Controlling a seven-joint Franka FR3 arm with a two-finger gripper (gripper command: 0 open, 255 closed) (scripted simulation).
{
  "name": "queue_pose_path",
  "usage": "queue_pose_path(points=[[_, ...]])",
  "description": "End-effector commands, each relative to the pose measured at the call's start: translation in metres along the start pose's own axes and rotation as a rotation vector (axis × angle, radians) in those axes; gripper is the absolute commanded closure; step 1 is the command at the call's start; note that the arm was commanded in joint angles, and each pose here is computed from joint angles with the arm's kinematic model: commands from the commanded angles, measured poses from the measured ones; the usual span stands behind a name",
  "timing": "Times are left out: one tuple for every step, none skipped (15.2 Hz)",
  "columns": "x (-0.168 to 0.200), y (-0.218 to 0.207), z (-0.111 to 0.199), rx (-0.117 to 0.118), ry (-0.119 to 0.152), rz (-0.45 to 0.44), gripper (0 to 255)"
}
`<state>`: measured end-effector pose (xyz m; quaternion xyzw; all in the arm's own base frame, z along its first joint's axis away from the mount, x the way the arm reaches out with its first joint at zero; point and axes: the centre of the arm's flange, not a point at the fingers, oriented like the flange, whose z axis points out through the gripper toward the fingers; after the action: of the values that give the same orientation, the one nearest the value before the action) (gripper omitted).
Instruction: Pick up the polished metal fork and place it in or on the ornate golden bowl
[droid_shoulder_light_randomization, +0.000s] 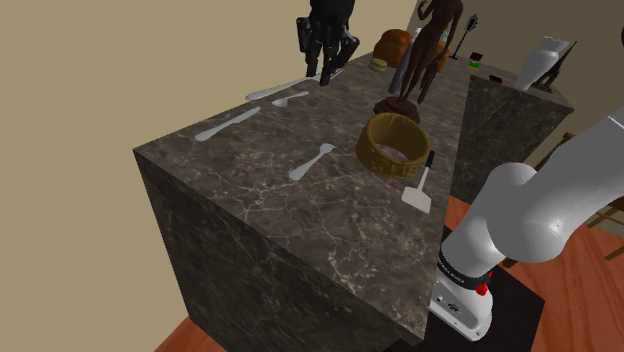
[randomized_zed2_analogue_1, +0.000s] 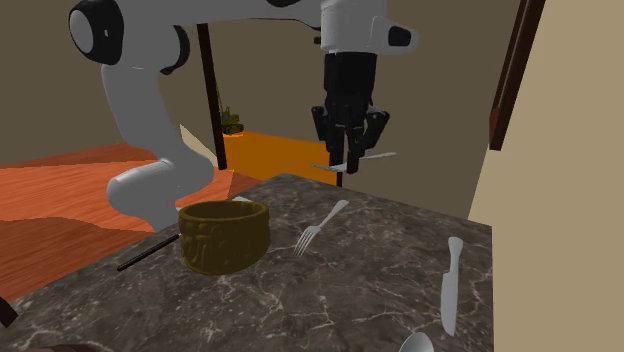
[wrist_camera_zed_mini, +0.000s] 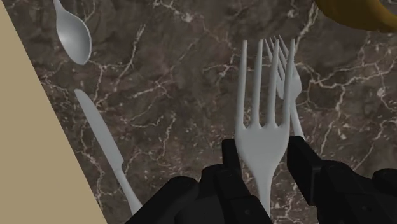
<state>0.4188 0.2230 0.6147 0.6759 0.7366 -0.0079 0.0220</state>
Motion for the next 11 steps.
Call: queue_pose_path(points=[[-0.022,-0.018,-0.003,0.0,0.0,0.0,255],[-0.032,-0.027,-0.003,0.0,0.0,0.0,255],[-0.041,-0.036,-0.003,0.0,0.0,0.0,255],[-0.051,-0.045,-0.003,0.0,0.0,0.0,255],[-0.061,-0.054,-0.003,0.0,0.0,0.0,255],[-0.071,-0.063,-0.003,0.0,0.0,0.0,255],[-0.08,-0.071,-0.003,0.0,0.0,0.0,255],[-0.09,-0.08,-0.003,0.0,0.0,0.0,255],[-0.1,-0.089,-0.003,0.0,0.0,0.0,255],[-0.109,-0.098,-0.003,0.0,0.0,0.0,255],[-0.119,-0.107,-0.003,0.0,0.0,0.0,255]])
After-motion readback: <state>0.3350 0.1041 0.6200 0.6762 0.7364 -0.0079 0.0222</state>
